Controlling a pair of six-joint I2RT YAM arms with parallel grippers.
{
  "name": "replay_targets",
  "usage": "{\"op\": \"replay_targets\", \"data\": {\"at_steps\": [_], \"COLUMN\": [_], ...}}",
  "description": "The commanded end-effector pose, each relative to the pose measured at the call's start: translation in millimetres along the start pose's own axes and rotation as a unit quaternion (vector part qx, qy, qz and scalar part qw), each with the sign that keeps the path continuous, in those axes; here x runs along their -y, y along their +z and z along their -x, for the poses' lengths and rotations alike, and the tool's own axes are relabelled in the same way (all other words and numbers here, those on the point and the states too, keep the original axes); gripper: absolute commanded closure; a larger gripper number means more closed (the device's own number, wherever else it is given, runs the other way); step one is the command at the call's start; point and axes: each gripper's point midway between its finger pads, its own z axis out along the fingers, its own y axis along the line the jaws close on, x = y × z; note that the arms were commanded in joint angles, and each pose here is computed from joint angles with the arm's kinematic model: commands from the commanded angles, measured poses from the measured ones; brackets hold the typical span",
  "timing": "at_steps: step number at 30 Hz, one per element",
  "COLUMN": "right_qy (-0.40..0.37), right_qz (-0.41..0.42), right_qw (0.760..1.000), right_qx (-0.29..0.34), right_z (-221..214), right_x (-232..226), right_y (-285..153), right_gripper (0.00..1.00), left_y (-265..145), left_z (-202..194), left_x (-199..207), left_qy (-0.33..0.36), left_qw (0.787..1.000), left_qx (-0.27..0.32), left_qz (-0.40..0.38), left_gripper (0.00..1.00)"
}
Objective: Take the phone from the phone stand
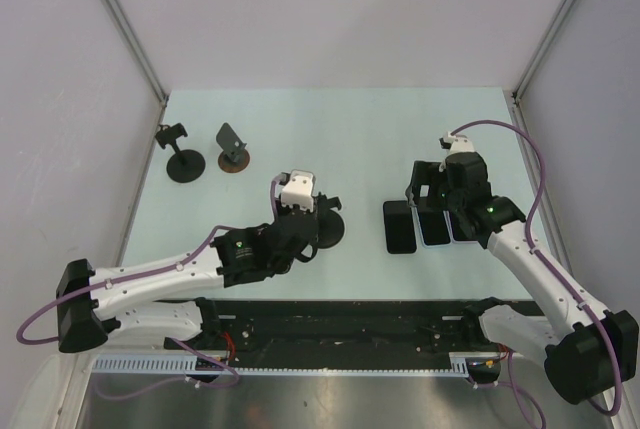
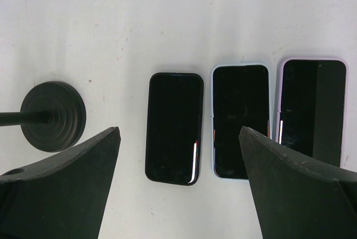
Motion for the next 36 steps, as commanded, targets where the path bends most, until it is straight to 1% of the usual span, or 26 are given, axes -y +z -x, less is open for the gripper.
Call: {"op": "replay_targets", "data": {"at_steps": [1, 3, 4, 6, 7, 11, 14, 15, 20, 21, 23, 28, 30, 32, 33, 35, 36], "right_qy": [-0.003, -0.004, -0.004, -0.003, -0.003, -0.002, -0.004, -0.003, -0.004, -0.004, -0.004, -0.007, -0.008, -0.010, -0.009, -0.010, -0.009], "right_qz": [0.007, 0.008, 0.008, 0.007, 0.006, 0.006, 0.007, 0.007, 0.012, 0.013, 0.014, 0.020, 0.022, 0.025, 0.027, 0.029, 0.030], "right_qw": [1.000, 1.000, 1.000, 1.000, 1.000, 1.000, 1.000, 1.000, 1.000, 1.000, 1.000, 0.999, 0.999, 0.999, 0.999, 0.998, 0.998], "right_qx": [0.015, 0.015, 0.014, 0.016, 0.016, 0.019, 0.022, 0.023, 0.023, 0.026, 0.027, 0.036, 0.038, 0.040, 0.042, 0.047, 0.050], "right_z": [7.4, 6.9, 6.3, 6.8, 6.9, 7.9, 8.1, 8.8, 7.0, 8.1, 7.7, 10.7, 11.3, 11.4, 12.0, 13.2, 14.1], "right_x": [-1.9, -1.9, -1.7, -1.3, -0.5, -0.4, -0.2, -0.2, -1.2, -1.7, -1.2, -2.7, -2.8, -3.6, -4.1, -4.5, -5.0], "right_y": [-0.2, -0.4, -0.2, -0.6, -0.9, -2.5, -3.8, -4.1, -4.6, -6.0, -6.7, -10.5, -11.0, -12.8, -13.3, -15.7, -16.5], "right_gripper": [0.07, 0.07, 0.07, 0.07, 0.07, 0.07, 0.07, 0.07, 0.07, 0.07, 0.07, 0.07, 0.07, 0.07, 0.07, 0.07, 0.07], "left_y": [-0.6, 0.1, 0.2, 0.9, 2.8, 8.0, 14.1, 18.0, 26.8, 28.7, 31.4, 37.9, 41.4, 43.8, 44.5, 47.1, 47.1], "left_z": [2.3, 2.0, 3.7, 6.0, 7.4, 14.6, 27.6, 33.2, 66.5, 72.6, 86.3, 103.6, 102.0, 102.9, 102.8, 105.7, 109.7], "left_x": [-7.3, -9.5, -11.6, -15.3, -19.6, -35.7, -58.0, -71.9, -111.9, -126.5, -138.5, -201.2, -229.2, -247.2, -263.3, -274.7, -287.6], "left_qy": [-0.006, -0.003, -0.002, -0.002, -0.002, -0.005, 0.000, 0.004, 0.006, 0.012, 0.008, -0.016, -0.033, -0.047, -0.054, -0.062, -0.067], "left_qw": [1.000, 1.000, 1.000, 1.000, 0.999, 0.999, 0.996, 0.994, 0.985, 0.982, 0.978, 0.961, 0.954, 0.948, 0.942, 0.940, 0.935], "left_qx": [0.003, 0.004, 0.006, 0.008, 0.009, 0.011, 0.020, 0.022, 0.041, 0.043, 0.053, 0.062, 0.058, 0.061, 0.062, 0.067, 0.077], "left_qz": [0.013, 0.019, 0.022, 0.027, 0.034, 0.052, 0.086, 0.106, 0.166, 0.186, 0.200, 0.269, 0.292, 0.307, 0.325, 0.328, 0.339], "left_gripper": [0.71, 0.79, 0.86, 0.94, 0.99, 0.99, 1.00, 1.00, 1.00, 1.00, 1.00, 0.99, 1.00, 1.00, 1.00, 0.99, 1.00]}}
